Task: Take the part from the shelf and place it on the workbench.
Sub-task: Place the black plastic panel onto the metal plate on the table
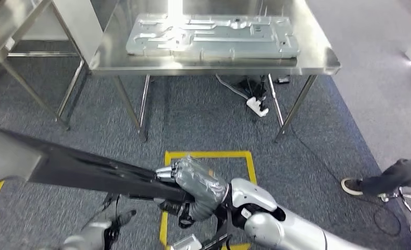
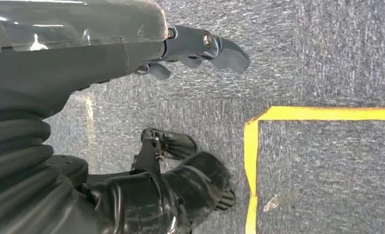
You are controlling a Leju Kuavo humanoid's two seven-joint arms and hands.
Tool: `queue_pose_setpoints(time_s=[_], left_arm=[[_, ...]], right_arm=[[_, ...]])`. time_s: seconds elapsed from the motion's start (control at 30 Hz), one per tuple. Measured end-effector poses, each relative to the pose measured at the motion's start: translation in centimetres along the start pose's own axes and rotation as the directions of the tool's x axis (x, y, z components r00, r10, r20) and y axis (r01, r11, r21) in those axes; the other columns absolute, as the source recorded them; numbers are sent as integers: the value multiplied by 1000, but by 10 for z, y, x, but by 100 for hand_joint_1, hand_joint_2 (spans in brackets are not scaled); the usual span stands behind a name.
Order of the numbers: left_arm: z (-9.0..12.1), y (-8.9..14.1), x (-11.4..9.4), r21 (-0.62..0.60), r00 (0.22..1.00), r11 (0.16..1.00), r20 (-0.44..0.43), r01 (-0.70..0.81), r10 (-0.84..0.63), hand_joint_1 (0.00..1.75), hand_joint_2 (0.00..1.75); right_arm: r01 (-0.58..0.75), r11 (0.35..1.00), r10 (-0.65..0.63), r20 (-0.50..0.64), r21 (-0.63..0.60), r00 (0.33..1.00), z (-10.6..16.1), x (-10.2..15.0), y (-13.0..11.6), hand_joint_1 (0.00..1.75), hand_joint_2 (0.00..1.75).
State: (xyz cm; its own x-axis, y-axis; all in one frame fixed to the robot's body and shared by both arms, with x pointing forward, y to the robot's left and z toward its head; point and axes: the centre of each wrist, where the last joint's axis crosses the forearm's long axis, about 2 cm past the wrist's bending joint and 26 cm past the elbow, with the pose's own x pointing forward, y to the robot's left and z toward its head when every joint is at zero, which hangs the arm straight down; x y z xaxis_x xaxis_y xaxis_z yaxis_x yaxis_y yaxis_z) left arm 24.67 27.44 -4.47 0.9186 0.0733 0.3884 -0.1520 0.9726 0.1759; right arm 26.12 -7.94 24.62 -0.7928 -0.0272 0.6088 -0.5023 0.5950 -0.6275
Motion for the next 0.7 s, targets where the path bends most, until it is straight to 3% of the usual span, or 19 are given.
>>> queue_pose_setpoints(time_s=[0.47,0.7], left_arm=[[-1,0,-9,1,1000,1000,-14,13,-13,0,175],[0,0,4,7,1000,1000,9,7,-8,0,175]], right_arm=[[0,1000,0,-7,-5,1000,0,-2,1,175,175],[-5,1000,5,-6,-8,1000,-1,-2,0,175,175]])
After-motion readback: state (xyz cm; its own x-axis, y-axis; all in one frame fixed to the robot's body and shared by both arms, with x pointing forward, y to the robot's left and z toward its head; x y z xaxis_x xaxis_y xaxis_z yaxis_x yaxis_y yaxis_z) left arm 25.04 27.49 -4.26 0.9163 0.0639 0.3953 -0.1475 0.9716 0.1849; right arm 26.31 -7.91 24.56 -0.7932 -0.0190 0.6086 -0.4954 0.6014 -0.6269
